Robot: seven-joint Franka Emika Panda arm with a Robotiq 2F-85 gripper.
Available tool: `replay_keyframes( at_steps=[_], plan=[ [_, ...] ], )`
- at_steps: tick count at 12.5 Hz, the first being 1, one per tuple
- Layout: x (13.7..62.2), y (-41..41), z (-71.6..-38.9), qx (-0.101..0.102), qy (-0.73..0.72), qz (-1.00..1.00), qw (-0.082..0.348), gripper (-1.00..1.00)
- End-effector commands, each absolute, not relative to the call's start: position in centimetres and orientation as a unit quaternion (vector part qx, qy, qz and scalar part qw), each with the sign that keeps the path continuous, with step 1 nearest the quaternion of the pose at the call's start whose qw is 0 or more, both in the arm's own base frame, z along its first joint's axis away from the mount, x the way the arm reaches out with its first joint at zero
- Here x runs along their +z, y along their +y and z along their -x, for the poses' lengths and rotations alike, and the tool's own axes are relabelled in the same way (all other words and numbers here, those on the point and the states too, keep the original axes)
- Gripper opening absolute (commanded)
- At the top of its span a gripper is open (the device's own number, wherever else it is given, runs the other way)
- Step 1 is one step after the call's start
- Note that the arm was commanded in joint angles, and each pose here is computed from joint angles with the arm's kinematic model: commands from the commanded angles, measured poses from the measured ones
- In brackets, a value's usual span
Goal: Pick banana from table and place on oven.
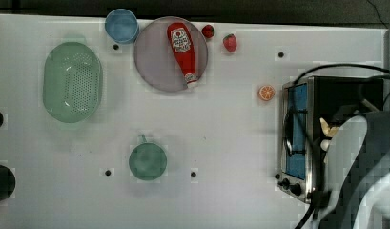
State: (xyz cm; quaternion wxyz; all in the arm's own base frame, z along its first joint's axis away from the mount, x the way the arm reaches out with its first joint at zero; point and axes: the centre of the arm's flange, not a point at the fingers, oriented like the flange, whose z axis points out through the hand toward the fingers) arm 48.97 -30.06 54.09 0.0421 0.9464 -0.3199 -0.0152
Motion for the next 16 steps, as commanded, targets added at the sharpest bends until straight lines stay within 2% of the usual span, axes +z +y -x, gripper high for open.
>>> replay_keyframes(
  at_steps=[1,4,7,16],
  plan=[
    [58.7,-18.8,-51.5,0.000,-0.372,-0.928,0.030,1.00],
    [59.7,-9.5,-53.2,0.016,-0.437,-0.899,0.030,1.00],
    [58.0,-3.4,-53.5,0.005,-0.500,-0.865,0.036,1.00],
    [58.2,-2.1,-50.0,-0.005,-0.493,-0.870,0.020,1.00]
  ],
)
